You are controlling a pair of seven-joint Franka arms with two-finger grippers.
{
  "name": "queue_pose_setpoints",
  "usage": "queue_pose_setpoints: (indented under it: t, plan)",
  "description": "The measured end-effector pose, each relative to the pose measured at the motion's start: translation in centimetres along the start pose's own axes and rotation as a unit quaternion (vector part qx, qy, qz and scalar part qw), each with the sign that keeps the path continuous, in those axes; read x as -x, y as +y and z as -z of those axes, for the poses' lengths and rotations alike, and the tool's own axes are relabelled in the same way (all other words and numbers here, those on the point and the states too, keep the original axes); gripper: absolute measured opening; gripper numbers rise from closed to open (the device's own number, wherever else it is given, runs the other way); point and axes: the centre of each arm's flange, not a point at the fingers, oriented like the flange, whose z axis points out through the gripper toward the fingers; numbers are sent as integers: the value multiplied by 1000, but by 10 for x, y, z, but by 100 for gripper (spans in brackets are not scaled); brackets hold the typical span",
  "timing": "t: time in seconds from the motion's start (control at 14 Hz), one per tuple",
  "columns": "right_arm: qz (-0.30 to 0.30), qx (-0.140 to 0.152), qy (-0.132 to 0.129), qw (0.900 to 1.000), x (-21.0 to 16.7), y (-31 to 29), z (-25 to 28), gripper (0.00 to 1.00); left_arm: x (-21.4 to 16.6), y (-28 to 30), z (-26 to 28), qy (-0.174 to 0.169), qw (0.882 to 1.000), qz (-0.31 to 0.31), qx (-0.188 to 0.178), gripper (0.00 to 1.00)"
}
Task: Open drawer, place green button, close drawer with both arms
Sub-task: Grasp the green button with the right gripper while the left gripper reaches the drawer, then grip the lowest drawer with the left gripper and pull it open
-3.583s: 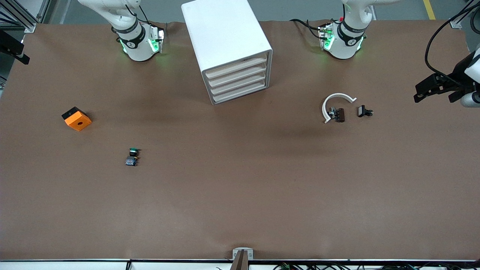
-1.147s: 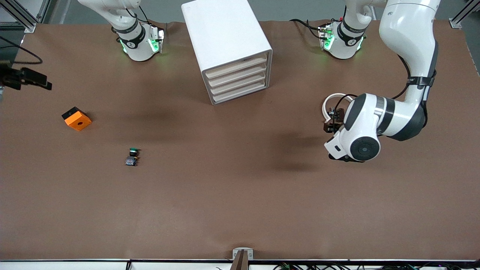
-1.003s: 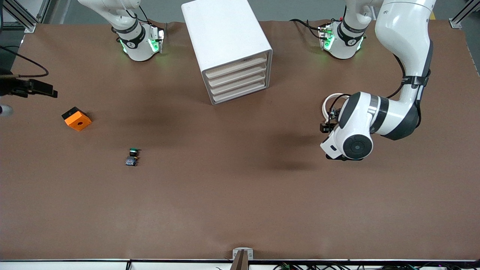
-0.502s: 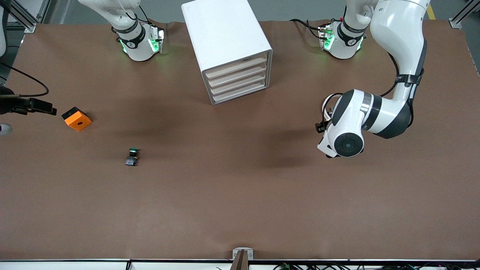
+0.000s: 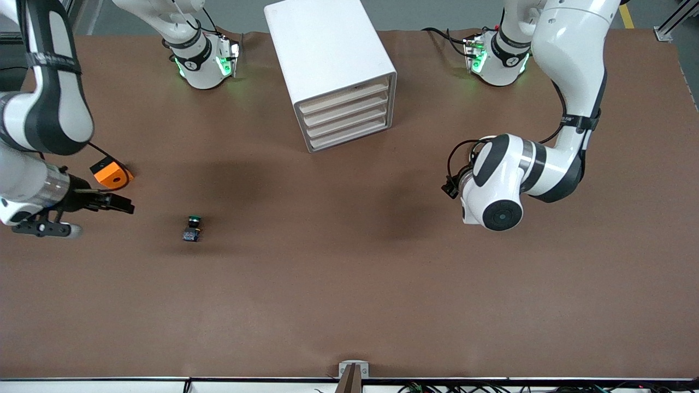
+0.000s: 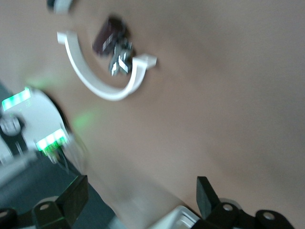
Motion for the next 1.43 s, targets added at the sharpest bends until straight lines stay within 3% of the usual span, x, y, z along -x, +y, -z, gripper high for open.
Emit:
queue_pose_setpoints:
  t: [0.29, 0.5, 0.64, 0.93, 1.22, 1.43]
  plan:
    - [-5, 3, 23, 1000, 1, -21, -65, 100, 1, 25, -15, -105, 988, 109, 4, 100]
    - [-8, 5, 30, 1000, -2, -42, -99, 100, -1, 44, -12, -198, 965, 174, 9, 100]
    - [-9, 7, 28, 1000, -3, -48, -116, 100, -1, 51, -14, -239, 948, 208, 1, 100]
    - [-24, 10, 22, 999, -4, -46, -153, 100, -5, 64, -33, -278, 917, 283, -39, 100]
    - [-20, 12, 45, 999, 4, -56, -190, 100, 3, 71, -63, -312, 889, 313, -123, 100]
    - [-15, 13, 45, 999, 8, -62, -209, 100, 34, 78, -82, -311, 882, 310, -170, 100]
